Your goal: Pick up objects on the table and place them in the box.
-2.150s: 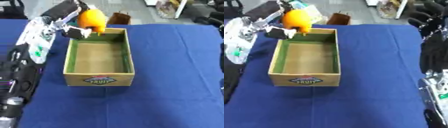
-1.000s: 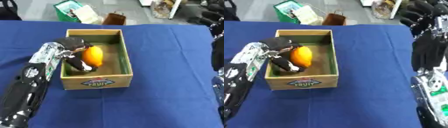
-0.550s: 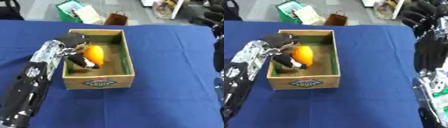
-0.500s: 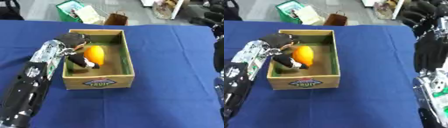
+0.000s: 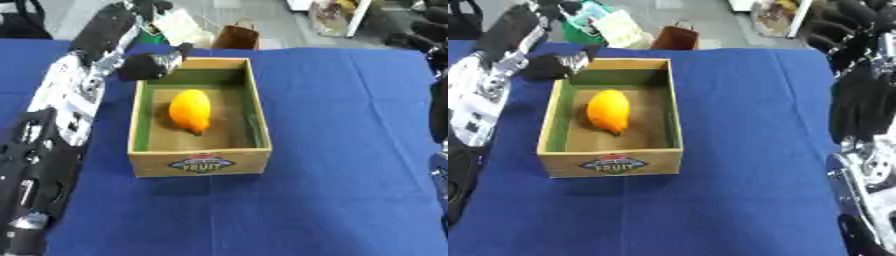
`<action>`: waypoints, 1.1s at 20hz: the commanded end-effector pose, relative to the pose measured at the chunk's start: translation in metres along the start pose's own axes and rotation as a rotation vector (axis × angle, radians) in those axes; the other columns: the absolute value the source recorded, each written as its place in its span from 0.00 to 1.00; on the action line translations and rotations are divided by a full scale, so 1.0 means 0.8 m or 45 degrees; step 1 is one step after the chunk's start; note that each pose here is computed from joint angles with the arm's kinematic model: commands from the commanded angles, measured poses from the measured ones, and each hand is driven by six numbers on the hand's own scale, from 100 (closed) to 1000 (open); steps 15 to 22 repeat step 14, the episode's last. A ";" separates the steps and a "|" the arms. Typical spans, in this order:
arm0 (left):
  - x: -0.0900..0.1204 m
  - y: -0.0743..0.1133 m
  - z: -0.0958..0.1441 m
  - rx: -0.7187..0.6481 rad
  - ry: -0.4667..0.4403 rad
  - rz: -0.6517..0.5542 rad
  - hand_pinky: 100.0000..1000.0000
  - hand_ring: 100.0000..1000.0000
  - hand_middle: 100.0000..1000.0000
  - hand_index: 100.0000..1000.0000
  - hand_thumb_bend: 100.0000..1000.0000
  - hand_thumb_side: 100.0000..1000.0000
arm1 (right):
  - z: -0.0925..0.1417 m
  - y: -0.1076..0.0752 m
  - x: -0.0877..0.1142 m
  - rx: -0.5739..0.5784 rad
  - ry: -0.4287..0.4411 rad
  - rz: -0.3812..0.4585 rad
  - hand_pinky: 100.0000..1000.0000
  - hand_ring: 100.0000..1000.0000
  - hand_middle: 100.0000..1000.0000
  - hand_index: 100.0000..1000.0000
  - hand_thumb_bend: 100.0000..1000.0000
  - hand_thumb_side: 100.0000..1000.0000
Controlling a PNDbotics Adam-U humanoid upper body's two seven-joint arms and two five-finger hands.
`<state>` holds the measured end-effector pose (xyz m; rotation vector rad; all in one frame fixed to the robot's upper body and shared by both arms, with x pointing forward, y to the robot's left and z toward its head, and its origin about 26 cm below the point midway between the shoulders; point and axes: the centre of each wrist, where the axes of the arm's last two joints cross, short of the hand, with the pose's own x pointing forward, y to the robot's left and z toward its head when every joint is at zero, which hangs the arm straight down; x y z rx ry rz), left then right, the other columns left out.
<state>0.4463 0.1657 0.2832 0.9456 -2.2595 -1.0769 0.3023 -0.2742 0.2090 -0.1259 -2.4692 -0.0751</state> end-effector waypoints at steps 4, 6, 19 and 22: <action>0.003 0.083 0.009 0.307 0.000 0.306 0.51 0.64 0.61 0.81 0.11 0.78 | -0.005 -0.007 0.008 -0.007 -0.034 0.032 0.74 0.73 0.69 0.79 0.00 1.00; 0.003 0.102 0.021 0.395 0.027 0.383 0.51 0.63 0.59 0.80 0.09 0.78 | -0.005 -0.008 0.008 -0.013 -0.036 0.035 0.74 0.73 0.69 0.79 0.00 1.00; -0.006 0.127 0.099 0.639 0.194 0.559 0.45 0.53 0.50 0.72 0.00 0.81 | -0.005 -0.012 0.008 -0.041 -0.044 0.050 0.74 0.73 0.69 0.79 0.00 1.00; -0.006 0.127 0.099 0.639 0.194 0.559 0.45 0.53 0.50 0.72 0.00 0.81 | -0.005 -0.012 0.008 -0.041 -0.044 0.050 0.74 0.73 0.69 0.79 0.00 1.00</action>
